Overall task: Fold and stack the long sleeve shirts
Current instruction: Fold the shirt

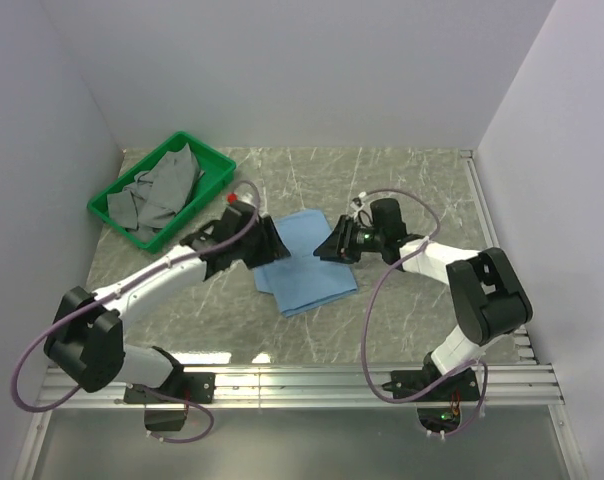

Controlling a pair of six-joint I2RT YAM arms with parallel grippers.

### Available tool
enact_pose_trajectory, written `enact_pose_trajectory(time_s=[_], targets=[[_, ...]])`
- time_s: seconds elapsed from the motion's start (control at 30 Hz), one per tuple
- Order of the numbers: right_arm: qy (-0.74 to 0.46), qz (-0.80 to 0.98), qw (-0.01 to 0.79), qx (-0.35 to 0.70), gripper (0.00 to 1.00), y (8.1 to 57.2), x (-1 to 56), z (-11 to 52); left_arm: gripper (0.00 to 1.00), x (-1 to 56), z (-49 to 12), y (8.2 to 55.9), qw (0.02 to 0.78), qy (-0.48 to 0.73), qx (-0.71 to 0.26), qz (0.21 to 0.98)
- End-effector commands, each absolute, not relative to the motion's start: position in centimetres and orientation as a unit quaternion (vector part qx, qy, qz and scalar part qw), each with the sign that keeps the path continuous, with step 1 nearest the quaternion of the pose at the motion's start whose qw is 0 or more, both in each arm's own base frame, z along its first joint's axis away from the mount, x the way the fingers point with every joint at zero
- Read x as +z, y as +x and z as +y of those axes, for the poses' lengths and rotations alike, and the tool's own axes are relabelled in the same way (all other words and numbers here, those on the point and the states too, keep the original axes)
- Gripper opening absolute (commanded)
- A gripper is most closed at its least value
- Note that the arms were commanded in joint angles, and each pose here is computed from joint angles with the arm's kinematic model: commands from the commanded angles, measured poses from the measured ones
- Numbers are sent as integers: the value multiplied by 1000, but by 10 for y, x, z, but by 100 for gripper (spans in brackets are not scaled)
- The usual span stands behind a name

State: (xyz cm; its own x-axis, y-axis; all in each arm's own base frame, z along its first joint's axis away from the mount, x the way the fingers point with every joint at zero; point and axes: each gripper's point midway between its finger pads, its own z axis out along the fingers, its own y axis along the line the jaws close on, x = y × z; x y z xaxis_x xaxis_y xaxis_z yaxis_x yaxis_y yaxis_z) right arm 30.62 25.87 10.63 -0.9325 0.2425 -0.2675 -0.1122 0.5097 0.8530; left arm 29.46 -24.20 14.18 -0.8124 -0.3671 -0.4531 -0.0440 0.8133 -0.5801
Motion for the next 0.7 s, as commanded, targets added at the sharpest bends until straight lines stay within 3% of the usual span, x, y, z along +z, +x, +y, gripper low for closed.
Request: enact_pose_trajectory(time_s=[0.0, 0.23, 0.43, 0.67], targets=[[-20, 831, 194, 521, 44, 292, 122, 277, 54, 108, -260, 251, 223, -54, -287, 930], [-30, 849, 108, 516, 44, 259, 75, 292, 38, 55, -268, 207, 141, 13, -262, 955], [-20, 881, 31, 472, 43, 237, 24, 280, 32, 18, -262, 187, 70, 31, -235, 969], [7, 889, 32, 456, 43, 240, 12, 258, 28, -14, -243, 168, 16, 21, -185, 982]])
